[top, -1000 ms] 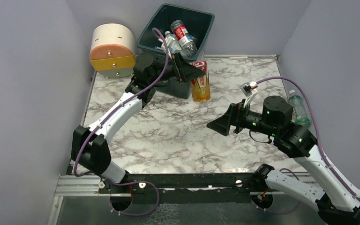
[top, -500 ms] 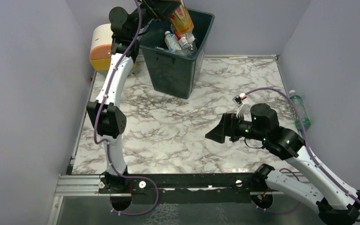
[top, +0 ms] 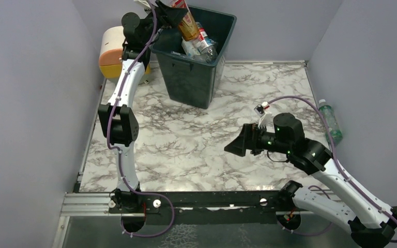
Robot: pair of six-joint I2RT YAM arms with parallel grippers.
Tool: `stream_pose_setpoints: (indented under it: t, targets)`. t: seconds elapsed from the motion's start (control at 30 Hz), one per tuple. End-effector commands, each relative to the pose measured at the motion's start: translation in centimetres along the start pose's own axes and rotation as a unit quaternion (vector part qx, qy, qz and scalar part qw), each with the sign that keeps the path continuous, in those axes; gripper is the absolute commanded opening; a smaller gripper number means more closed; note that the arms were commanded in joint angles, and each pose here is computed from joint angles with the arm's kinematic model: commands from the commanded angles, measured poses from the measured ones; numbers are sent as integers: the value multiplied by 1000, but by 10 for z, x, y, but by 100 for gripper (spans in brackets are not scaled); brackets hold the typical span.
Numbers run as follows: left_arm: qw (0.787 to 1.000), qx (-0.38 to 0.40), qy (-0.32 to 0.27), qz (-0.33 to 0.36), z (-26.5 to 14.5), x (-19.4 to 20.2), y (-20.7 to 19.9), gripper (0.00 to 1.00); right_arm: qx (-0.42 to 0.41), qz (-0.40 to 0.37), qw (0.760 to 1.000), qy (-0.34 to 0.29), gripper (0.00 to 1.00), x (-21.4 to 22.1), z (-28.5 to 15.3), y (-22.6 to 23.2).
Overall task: Put the plastic bottles in the bin
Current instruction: Place the plastic bottle in the trash bin.
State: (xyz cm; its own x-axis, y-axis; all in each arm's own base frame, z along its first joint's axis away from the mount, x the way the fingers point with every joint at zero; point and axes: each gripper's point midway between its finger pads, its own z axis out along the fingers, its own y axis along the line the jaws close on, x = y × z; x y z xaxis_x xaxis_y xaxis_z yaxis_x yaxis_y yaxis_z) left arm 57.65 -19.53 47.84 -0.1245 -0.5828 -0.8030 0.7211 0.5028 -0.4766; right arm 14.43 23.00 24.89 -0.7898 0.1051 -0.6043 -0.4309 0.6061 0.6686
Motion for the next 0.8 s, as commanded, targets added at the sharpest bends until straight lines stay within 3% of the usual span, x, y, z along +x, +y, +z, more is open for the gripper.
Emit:
stream_pose_setpoints:
  t: [0.0, 0.07, 0.1, 0.13, 0.37, 0.53, 0.63, 0.77]
  targets:
    - [999, -13, 20, 30, -6, 16, 16, 76, 0, -4, 1000, -6, 99, -7, 6, 2]
    - [999, -13, 32, 30, -8, 23, 20, 82, 10, -8, 1000, 1, 99, -6, 10, -2]
    - [999, -13, 38, 31, -8, 25, 22, 94, 16, -8, 1000, 2, 99, -6, 11, -5]
    - [998, -14, 42, 32, -7, 26, 22, 99, 25, -6, 1000, 4, 99, -5, 13, -9]
    - [997, -18, 56, 51, -12, 13, 8, 99, 129, 3, 992, 8, 99, -7, 16, -44]
    - [997, -14, 49, 58, -31, -18, -26, 99, 239, 23, 971, 2, 99, -14, 16, -80]
    - [997, -4, 47, 54, -52, -33, -52, 99, 320, 43, 946, -12, 99, -20, 11, -104]
    - [997, 18, 53, 49, -85, -38, -90, 99, 438, 52, 897, -23, 99, -31, -6, -133]
